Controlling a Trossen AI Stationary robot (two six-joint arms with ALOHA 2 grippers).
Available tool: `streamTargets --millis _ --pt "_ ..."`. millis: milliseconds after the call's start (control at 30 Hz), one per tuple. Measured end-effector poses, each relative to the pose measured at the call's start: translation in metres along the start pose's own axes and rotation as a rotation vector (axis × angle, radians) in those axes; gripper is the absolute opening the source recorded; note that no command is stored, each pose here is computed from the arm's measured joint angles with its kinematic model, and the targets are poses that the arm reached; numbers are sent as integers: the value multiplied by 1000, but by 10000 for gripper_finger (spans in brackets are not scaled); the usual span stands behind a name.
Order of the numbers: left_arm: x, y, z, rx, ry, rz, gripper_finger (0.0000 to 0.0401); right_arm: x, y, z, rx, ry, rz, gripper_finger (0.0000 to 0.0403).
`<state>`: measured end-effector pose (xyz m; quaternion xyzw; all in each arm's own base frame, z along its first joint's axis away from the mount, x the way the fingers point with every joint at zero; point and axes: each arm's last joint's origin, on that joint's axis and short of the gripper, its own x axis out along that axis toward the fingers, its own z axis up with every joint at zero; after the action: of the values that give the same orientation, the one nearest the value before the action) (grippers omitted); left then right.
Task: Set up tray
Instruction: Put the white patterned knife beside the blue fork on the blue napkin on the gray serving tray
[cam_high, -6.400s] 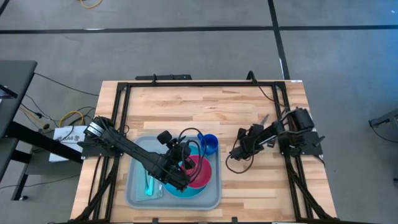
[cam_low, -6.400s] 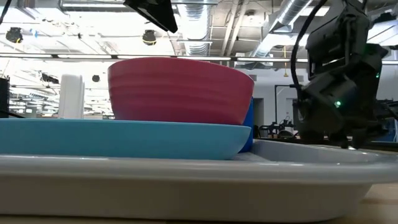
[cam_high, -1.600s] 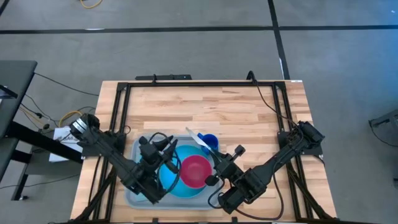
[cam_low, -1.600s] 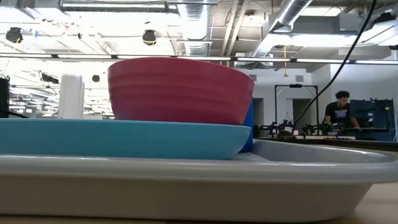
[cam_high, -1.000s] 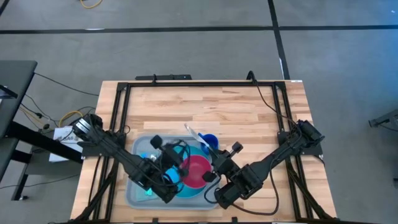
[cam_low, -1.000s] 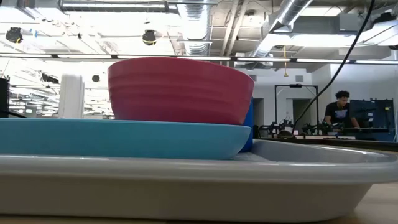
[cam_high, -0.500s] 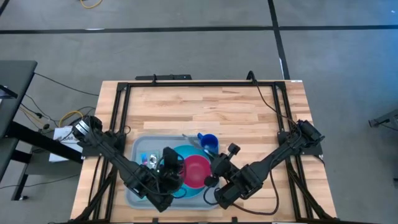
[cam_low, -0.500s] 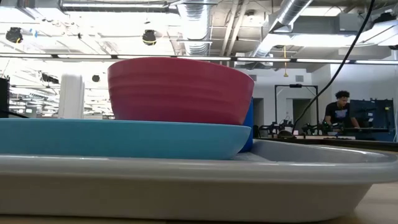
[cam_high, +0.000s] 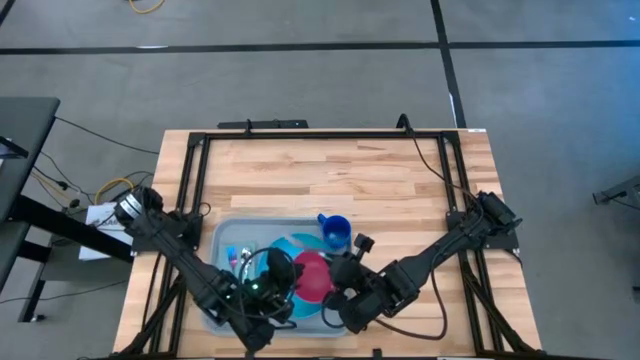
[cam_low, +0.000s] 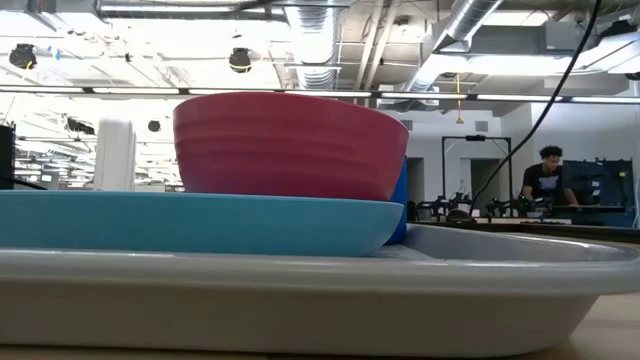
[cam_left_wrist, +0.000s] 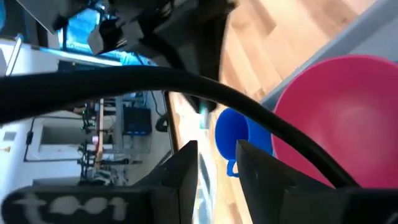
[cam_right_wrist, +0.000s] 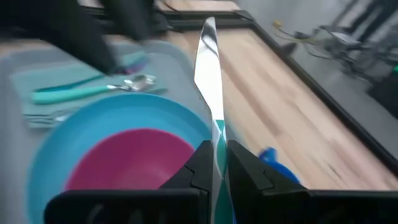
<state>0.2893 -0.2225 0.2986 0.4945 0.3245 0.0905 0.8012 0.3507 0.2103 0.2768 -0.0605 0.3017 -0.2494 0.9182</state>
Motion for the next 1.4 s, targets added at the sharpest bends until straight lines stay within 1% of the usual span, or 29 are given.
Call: streamTargets --millis 67,133,300,467,567,667,833,1000,1100,1267,1400 --pt "3 2 -1 -22 10 1 107 1 3 4 -11 -12 42 22" --pt "5 3 -2 -45 15 1 115 3 4 7 -25 -25 61 23" --pt "3 2 -1 -56 9 0 140 6 2 10 -23 -29 58 22" --pt "-3 -2 0 -113 -8 -8 154 7 2 12 -9 -37 55 22" --pt "-4 -3 -1 -144 3 -12 155 7 3 14 17 -56 67 21" --pt "-3 -4 -7 -125 41 -13 152 5 6 17 17 -81 87 23" --pt "-3 -3 -11 -121 66 35 151 2 10 18 9 -75 155 21" --pt "1 -2 -14 -156 88 0 151 2 12 19 19 -86 164 25" --pt "5 0 -16 -180 108 1 151 0 14 21 5 -106 179 24" --pt "9 3 -18 -189 124 6 150 -3 17 23 -1 -126 214 23" --pt "10 3 -18 -191 124 7 134 -2 16 23 -5 -126 212 26"
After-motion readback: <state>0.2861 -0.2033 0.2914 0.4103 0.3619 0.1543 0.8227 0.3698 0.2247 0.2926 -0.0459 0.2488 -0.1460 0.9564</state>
